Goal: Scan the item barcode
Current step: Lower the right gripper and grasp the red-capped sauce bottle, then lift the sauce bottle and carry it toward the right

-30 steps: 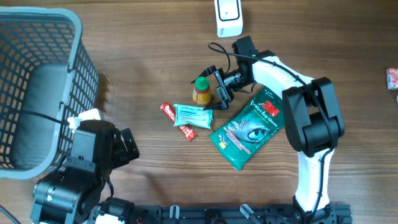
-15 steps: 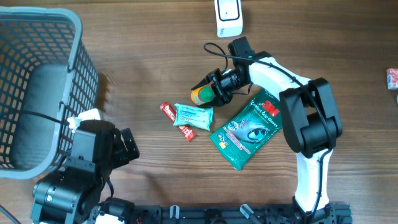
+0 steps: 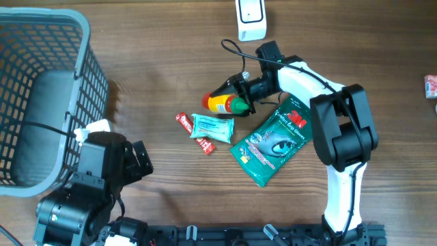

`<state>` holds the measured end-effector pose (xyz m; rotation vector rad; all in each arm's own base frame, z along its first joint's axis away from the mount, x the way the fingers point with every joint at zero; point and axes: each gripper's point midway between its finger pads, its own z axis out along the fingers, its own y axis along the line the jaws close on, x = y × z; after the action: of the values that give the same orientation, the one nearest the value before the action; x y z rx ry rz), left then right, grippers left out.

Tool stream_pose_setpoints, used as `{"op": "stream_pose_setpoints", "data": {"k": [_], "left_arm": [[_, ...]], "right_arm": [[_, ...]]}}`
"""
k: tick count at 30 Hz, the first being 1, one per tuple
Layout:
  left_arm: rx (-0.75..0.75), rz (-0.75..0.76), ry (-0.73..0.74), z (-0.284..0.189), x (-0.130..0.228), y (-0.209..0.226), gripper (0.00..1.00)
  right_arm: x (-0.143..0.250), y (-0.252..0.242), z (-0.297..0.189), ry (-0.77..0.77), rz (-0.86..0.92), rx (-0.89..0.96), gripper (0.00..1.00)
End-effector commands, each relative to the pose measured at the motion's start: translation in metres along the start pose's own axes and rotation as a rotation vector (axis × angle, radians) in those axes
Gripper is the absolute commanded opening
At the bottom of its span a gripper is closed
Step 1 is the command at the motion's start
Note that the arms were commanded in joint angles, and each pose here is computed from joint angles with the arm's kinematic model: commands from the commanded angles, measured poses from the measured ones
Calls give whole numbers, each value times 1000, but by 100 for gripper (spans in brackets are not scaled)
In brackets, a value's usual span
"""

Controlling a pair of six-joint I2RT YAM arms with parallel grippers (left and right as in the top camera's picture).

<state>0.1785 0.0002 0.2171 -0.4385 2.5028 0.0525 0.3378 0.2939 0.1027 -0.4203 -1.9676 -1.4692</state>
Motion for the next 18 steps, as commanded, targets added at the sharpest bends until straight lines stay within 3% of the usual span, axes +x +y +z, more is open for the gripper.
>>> {"op": "stream_pose_setpoints", "data": {"k": [1, 6, 10, 18], "left_arm": [[3, 10, 0, 0, 0, 0, 100], [3, 10, 0, 0, 0, 0, 100], [3, 10, 0, 0, 0, 0, 100], [3, 10, 0, 0, 0, 0, 100]], "right_arm": [[31, 19, -4, 157, -105, -163, 28], [63, 11, -7, 136, -93, -167, 29], [89, -5, -9, 126, -61, -68, 29], [106, -25, -2, 146, -67, 70, 28]]}}
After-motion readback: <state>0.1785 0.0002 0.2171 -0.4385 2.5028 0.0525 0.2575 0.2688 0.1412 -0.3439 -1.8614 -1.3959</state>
